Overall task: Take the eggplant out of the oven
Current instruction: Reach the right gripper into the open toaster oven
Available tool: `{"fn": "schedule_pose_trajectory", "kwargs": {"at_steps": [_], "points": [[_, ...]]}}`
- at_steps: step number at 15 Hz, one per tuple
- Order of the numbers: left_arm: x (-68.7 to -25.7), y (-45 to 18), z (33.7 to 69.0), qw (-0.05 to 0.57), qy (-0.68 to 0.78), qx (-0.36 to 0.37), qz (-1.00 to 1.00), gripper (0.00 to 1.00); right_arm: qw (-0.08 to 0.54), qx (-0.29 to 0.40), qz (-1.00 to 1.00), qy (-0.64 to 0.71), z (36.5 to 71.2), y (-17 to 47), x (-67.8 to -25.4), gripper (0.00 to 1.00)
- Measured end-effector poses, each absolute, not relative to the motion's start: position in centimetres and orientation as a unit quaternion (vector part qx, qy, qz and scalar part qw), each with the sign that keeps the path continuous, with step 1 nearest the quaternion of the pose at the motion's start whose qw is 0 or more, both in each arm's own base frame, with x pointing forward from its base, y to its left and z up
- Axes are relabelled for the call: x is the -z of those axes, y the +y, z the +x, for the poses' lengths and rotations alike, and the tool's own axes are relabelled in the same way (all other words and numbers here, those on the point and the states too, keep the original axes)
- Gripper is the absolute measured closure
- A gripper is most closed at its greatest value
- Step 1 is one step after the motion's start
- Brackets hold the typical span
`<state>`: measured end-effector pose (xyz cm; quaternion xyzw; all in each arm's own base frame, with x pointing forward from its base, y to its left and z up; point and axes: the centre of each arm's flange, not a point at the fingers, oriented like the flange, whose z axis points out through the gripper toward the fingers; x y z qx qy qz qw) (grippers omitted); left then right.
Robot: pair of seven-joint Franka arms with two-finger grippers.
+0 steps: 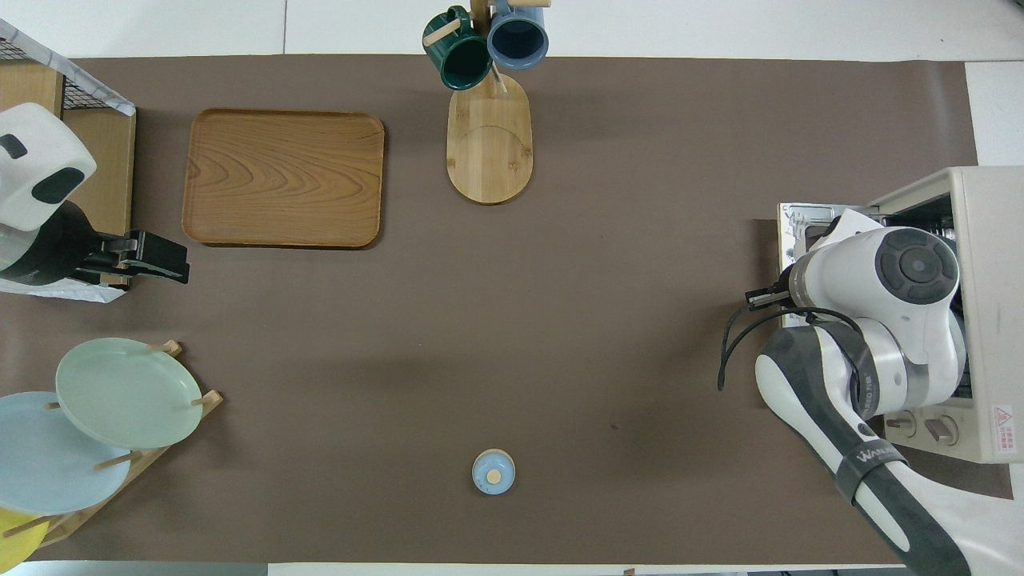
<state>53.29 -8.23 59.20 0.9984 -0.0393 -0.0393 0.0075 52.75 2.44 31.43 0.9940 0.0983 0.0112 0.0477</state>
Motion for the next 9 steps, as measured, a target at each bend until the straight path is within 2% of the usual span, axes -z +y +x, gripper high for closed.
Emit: {"fn": "schedule_pose_trajectory", "kwargs": {"at_steps": [7,9], "points": [[-59.2,-8.2,53.3,0.007,-0.039,0.039,0.998,0.00,0.033,0.005,0.998,0.060,52.6,2.3,-29.7,0.99],[-59.2,-8.2,53.3,0.008,-0.039,0.039,0.998,0.00,0.028,0.009,0.998,0.062,52.9,3.3,-30.6,0.99]]}}
